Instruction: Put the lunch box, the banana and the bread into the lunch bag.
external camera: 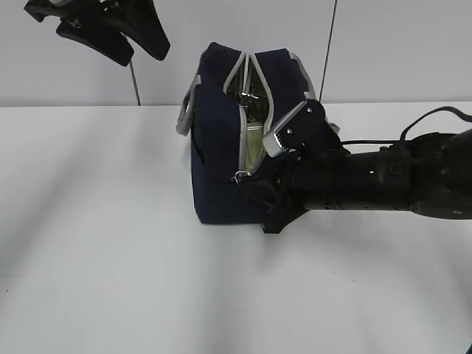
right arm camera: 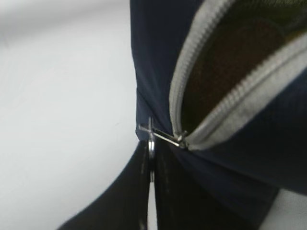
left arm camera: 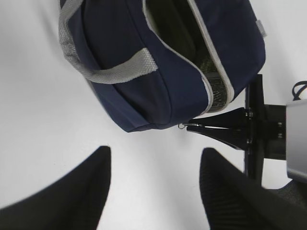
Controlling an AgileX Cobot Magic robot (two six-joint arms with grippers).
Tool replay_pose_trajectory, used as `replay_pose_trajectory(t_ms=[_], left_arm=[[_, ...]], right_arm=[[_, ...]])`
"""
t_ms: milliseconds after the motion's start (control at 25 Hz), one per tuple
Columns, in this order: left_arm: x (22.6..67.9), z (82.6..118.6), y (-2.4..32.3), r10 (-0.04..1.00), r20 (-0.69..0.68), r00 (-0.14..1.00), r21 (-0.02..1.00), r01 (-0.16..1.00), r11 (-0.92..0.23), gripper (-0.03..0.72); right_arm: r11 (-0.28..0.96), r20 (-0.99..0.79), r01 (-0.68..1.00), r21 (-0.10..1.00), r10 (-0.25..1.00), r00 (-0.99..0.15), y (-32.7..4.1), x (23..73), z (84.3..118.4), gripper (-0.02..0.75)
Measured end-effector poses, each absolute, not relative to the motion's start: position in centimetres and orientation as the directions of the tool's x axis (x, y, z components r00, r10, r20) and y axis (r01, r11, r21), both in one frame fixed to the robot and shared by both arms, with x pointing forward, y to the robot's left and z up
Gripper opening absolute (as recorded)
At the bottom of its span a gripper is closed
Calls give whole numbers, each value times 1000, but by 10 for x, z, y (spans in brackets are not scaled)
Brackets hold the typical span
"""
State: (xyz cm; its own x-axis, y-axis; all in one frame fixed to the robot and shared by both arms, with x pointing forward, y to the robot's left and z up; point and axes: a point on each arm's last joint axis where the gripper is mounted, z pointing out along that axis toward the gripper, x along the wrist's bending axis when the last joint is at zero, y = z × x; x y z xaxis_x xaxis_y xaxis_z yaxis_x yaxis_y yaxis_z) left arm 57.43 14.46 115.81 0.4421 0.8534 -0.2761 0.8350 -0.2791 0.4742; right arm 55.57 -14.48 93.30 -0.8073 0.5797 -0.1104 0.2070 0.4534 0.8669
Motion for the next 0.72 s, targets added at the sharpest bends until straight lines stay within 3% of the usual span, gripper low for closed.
replay_pose_trajectory(t_ms=[720], left_arm=[[574,1158,145,853,-276,442,474,835,-279,414]], right_arm=[[439,-157,125,890,551,-819,-144,550,978,-16]])
